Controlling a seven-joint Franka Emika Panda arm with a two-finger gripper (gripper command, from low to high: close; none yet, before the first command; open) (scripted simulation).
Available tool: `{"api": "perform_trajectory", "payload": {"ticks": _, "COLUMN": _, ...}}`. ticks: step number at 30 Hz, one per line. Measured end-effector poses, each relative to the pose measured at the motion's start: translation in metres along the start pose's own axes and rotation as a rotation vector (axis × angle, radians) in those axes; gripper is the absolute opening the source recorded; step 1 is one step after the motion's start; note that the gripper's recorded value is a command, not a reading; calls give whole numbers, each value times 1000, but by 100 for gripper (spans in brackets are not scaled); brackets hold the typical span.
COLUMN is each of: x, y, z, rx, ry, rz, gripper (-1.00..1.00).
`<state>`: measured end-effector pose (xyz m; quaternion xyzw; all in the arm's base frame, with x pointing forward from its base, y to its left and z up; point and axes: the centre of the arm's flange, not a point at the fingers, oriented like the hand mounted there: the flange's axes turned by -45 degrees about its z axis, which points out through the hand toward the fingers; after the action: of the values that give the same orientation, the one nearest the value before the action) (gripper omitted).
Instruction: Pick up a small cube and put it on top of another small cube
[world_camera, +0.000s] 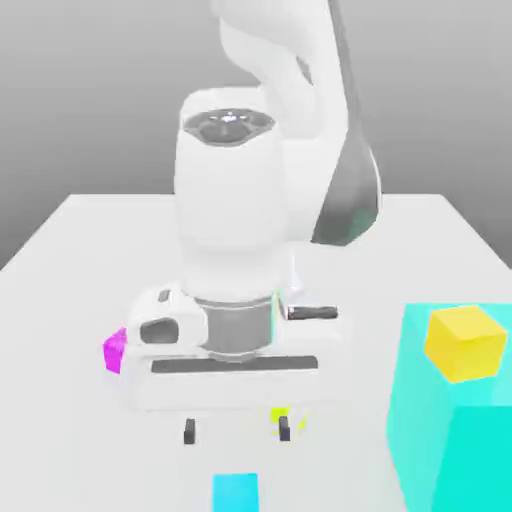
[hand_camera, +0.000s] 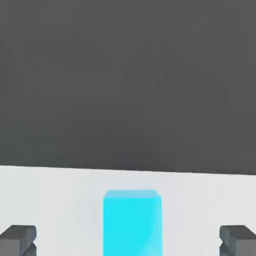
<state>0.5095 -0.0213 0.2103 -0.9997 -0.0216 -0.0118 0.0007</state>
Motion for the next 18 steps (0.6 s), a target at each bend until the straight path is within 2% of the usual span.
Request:
{"api": "perform_trajectory", "payload": {"ticks": 4, "x": -4, "y": 1, "z": 58, "rx": -1, "ry": -22, "rz": -2, "gripper": 0}}
{"api": "perform_trajectory", "payload": {"ticks": 5, "x": -5, "y": 1, "z": 71, "rx": -1, "ry": -23, "rz": -2, "gripper": -100}}
{"api": "perform_trajectory", "payload": {"ticks": 12, "x": -5, "y": 1, "z": 75, "rx": -1, "ry": -24, "rz": -2, "gripper": -100}}
{"api": "perform_trajectory", "payload": {"ticks": 18, "x": 4, "y": -14, "z": 7, "rx": -11, "ry": -30, "rz": -57, "gripper": -100}}
